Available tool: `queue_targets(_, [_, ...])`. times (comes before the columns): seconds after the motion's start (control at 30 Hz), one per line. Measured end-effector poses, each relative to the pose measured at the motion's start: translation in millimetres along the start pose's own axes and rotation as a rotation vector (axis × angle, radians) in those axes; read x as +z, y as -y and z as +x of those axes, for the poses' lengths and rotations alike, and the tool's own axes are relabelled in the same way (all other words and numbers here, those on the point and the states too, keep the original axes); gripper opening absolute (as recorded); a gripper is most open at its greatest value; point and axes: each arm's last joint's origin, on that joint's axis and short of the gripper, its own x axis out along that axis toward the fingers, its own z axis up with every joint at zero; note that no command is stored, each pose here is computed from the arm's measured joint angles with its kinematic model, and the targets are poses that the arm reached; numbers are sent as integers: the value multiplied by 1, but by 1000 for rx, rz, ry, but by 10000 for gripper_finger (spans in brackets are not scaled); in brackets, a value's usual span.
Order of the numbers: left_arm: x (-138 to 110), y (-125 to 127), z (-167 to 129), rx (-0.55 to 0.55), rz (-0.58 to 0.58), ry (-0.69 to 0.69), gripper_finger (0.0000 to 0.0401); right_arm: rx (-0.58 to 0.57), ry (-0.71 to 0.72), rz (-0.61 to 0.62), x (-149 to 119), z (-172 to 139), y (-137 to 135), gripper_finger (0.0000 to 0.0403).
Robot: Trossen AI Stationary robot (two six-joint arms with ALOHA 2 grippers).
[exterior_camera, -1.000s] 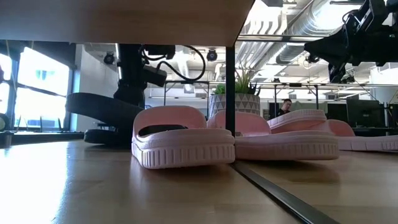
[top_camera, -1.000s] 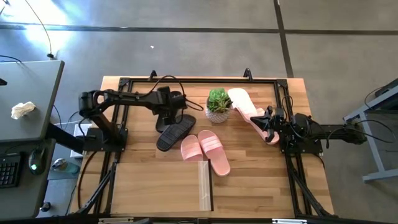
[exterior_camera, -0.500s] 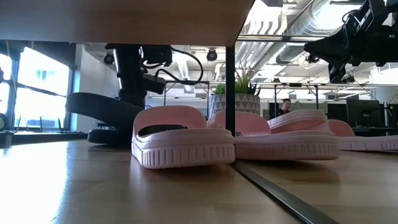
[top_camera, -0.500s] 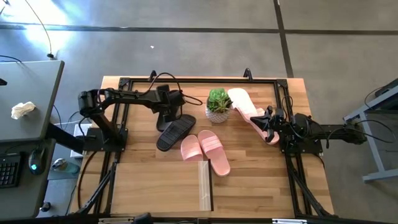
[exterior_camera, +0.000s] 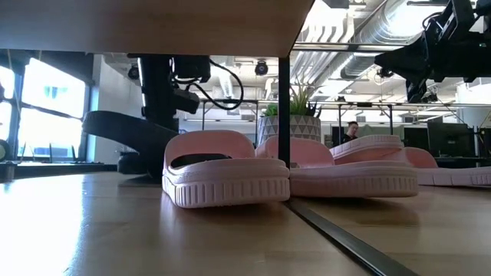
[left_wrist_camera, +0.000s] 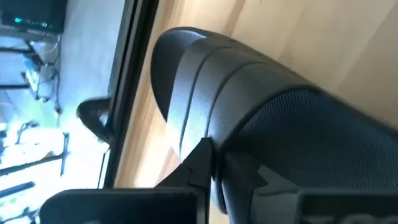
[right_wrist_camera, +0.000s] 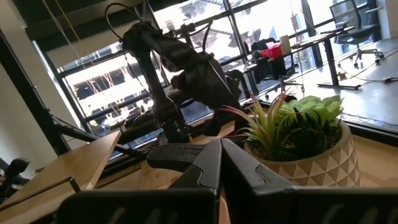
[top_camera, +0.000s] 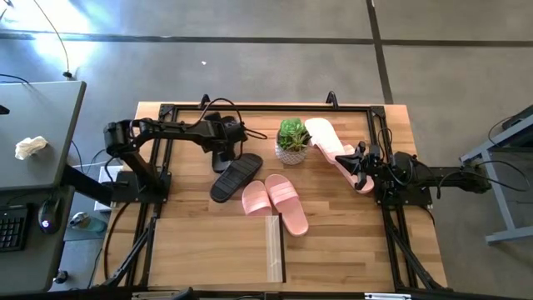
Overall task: Pick and place slides into the shelf
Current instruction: Put the black slide under the shelf
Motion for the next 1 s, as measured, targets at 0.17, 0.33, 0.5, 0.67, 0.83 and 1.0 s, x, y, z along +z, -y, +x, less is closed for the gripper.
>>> queue_targets(0.17, [0, -14, -28, 12, -48, 37, 6, 0, 0, 3, 0, 0, 0, 1])
queue_targets(0.33, [-7, -39, -62, 5, -140, 66, 4, 2, 6, 8, 1, 0, 0, 1])
queue_targets(0.5, [-28, -63, -96, 40, -194, 35, 2, 5, 13, 10, 1, 0, 0, 1])
queue_targets(0.67, [-53, -70, -126, 61, -200, 2, 2, 7, 13, 11, 1, 0, -1, 1])
queue_targets(0.83, [-75, -60, -147, 87, -190, -48, 1, 10, 23, 13, 2, 0, -1, 1])
queue_targets(1.0, [-80, -38, -157, 75, -191, 23, 0, 14, 40, 17, 4, 0, -1, 1])
